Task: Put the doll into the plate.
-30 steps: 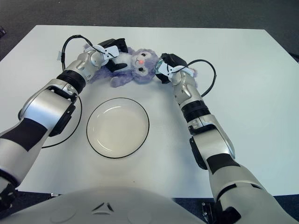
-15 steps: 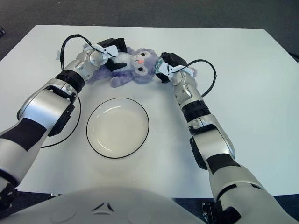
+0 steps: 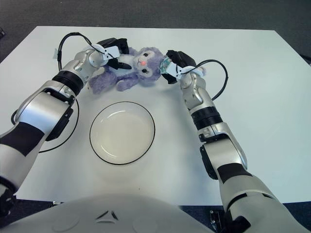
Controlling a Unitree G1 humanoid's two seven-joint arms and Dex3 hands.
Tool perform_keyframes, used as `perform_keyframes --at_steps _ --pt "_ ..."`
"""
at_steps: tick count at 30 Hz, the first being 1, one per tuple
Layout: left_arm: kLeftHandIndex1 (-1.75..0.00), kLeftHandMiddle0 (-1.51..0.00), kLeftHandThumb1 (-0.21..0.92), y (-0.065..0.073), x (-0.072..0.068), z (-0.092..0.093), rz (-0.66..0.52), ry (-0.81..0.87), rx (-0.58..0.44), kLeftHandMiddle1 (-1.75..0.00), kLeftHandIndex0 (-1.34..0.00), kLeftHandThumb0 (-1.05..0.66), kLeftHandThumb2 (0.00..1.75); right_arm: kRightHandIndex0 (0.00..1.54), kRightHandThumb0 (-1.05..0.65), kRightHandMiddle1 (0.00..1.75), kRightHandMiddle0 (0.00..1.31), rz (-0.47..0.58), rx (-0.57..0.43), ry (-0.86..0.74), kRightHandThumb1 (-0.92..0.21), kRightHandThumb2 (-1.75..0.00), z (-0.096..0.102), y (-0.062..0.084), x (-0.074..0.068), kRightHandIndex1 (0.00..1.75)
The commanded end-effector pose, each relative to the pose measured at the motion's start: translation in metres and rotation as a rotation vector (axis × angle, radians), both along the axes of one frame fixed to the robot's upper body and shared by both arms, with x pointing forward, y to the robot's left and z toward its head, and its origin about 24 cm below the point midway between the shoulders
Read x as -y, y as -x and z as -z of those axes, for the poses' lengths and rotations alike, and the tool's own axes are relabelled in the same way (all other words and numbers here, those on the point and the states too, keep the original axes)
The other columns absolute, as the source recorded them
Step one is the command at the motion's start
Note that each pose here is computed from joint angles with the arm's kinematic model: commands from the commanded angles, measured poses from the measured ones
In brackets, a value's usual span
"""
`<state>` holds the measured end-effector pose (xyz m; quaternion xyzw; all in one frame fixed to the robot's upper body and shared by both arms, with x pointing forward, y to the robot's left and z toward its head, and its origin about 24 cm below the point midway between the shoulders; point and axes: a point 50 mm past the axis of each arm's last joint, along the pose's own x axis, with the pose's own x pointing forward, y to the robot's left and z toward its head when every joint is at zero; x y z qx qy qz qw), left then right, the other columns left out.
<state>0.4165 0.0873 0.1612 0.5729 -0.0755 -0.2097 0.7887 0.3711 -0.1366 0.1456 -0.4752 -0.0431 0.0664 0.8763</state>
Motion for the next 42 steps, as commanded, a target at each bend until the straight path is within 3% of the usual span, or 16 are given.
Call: perform_keyframes --at_steps 1,8,9,10,12,13,15,16,18,21,28,42 --pt "-1.75 -0.86 0.92 -0.001 -0.016 0.006 -0.030 -0.062 -0.019 -1.75 -0.67 -0.24 0.10 0.59 0.46 1.75 0.68 0.038 0.019 0.007 -0.33 -1.29 -0.008 0.001 0.013 1.75" --pt "-1.75 -0.85 0.92 -0.001 -0.016 0.006 -0.028 -0.063 -0.018 -1.75 -0.67 -0.24 0.10 0.59 0.46 1.75 0.68 0.038 0.016 0.007 -0.33 -1.29 -0.008 0.001 0.013 1.75" --pt "-1.75 -0.85 0.92 0.002 -0.018 0.006 0.025 -0.092 -0.020 -1.75 -0.67 -0.24 0.10 0.59 0.46 1.75 0.68 0.040 0.014 0.008 -0.33 -1.29 -0.008 0.001 0.013 1.75" --pt "-1.59 -0.75 0.92 0.003 -0.020 0.006 0.065 -0.116 -0.023 -1.61 -0.56 -0.31 0.10 0.59 0.46 1.75 0.68 0.041 0.013 0.008 -0.33 -1.29 -0.008 0.001 0.014 1.75" --pt "-1.10 -0.55 0.92 0.006 -0.023 0.007 0.111 -0.154 -0.025 -1.17 -0.36 -0.47 0.07 0.59 0.46 1.75 0.68 0.042 0.011 0.009 -0.33 -1.29 -0.008 0.001 0.014 1.75" --pt "-1.02 -0.52 0.92 0.006 -0.023 0.006 0.123 -0.185 -0.024 -1.10 -0.33 -0.49 0.06 0.59 0.46 1.75 0.68 0.042 0.010 0.009 -0.33 -1.29 -0.008 0.002 0.014 1.75" --pt "-0.76 -0.44 0.91 0.007 -0.023 0.006 0.148 -0.252 -0.026 -0.75 -0.27 -0.52 0.03 0.59 0.46 1.75 0.68 0.044 0.010 0.010 -0.33 -1.29 -0.007 0.002 0.015 1.75" --pt "-0.71 -0.43 0.90 0.007 -0.023 0.006 0.157 -0.283 -0.030 -0.68 -0.27 -0.53 0.02 0.59 0.46 1.75 0.68 0.045 0.009 0.010 -0.33 -1.29 -0.007 0.002 0.015 1.75" --pt "-0.56 -0.40 0.89 0.007 -0.024 0.005 0.164 -0.308 -0.036 -0.34 -0.27 -0.56 0.01 0.59 0.46 1.75 0.68 0.045 0.009 0.011 -0.33 -1.29 -0.007 0.002 0.015 1.75" --pt "-0.40 -0.33 0.88 0.007 -0.024 0.004 0.174 -0.347 -0.057 -0.12 -0.25 -0.62 0.00 0.59 0.46 1.75 0.68 0.047 0.008 0.012 -0.33 -1.29 -0.007 0.002 0.015 1.75" --pt "-0.13 -0.20 0.86 0.007 -0.026 -0.001 0.188 -0.370 -0.108 -0.01 -0.18 -0.75 0.00 0.60 0.46 1.75 0.69 0.048 0.008 0.014 -0.33 -1.29 -0.007 0.002 0.016 1.75" --pt "-0.06 -0.12 0.84 0.009 -0.027 -0.005 0.213 -0.342 -0.164 0.00 -0.14 -0.78 0.00 0.60 0.46 1.75 0.69 0.056 0.005 0.022 -0.33 -1.29 -0.007 0.002 0.018 1.75"
